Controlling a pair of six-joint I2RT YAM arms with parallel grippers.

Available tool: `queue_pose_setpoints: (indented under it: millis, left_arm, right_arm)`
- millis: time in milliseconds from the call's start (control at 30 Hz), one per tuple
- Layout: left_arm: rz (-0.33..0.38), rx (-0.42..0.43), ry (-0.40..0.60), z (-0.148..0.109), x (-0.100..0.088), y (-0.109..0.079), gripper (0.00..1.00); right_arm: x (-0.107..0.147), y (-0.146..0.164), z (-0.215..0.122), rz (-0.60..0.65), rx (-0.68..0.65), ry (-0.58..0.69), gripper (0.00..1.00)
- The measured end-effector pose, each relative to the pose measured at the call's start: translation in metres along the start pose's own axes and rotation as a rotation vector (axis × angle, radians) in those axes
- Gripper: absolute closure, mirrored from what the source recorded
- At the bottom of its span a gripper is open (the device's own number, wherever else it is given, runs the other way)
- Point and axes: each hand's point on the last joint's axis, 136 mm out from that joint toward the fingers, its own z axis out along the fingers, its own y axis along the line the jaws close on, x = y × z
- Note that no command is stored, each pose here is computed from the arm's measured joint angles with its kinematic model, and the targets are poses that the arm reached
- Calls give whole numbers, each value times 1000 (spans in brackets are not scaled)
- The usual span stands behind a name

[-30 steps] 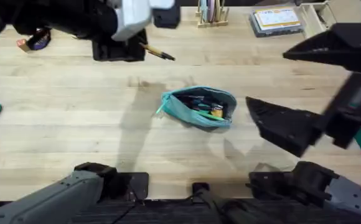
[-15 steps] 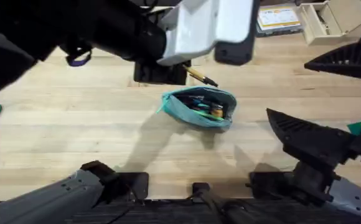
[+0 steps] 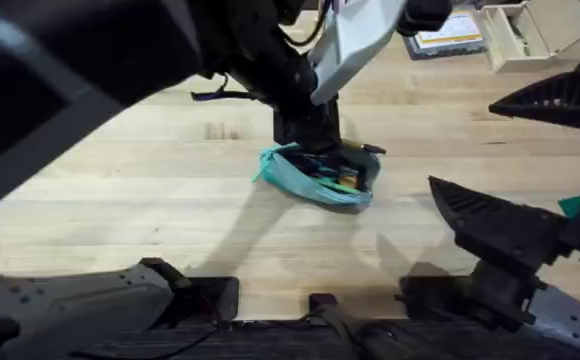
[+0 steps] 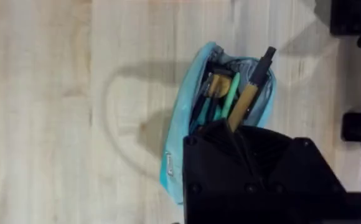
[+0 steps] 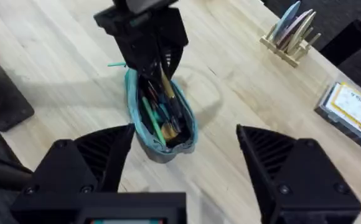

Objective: Unzip the bag, pick up the pens from the table one at a time and place them inside, then zip the bag closed.

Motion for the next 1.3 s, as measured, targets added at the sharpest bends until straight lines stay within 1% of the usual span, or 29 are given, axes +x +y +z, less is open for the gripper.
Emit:
queue_pose_setpoints:
  millis: [133, 300, 400, 533, 633, 733, 867, 967, 1167, 1200, 1233, 1300]
  left_arm:
    - [-46, 53, 31, 16, 8, 1, 956]
    - [-101, 117, 90, 41, 24, 3, 956]
    - [-128, 160, 105, 54, 29, 2, 956]
    - [-173, 202, 115, 65, 34, 1, 956]
    - [-194, 216, 127, 71, 37, 1, 956]
    - [-197, 198, 157, 73, 43, 4, 956]
    - [-188, 129, 236, 72, 58, 14, 956]
    - [-183, 94, 277, 71, 65, 20, 956]
    - [-180, 66, 307, 69, 71, 25, 952]
    - [-177, 64, 308, 69, 71, 25, 881]
    - [-179, 63, 308, 69, 72, 25, 742]
    - [-180, 63, 308, 69, 71, 25, 426]
  right_arm:
    - [0, 0, 0, 0, 0, 0, 3]
    - [0, 0, 0, 0, 0, 0, 3]
    - [0, -2, 0, -1, 10, 2, 3]
    - [1, -4, 0, -1, 21, 3, 4]
    - [1, -4, 0, -1, 25, 4, 4]
    - [1, -4, 0, -1, 26, 4, 4]
    - [1, -4, 0, -1, 26, 4, 3]
    - [1, -4, 0, -1, 26, 4, 3]
    - [1, -4, 0, -1, 26, 4, 4]
    - [1, -4, 0, -1, 26, 4, 4]
    - [1, -4, 0, -1, 26, 4, 4]
    - [1, -4, 0, -1, 26, 4, 3]
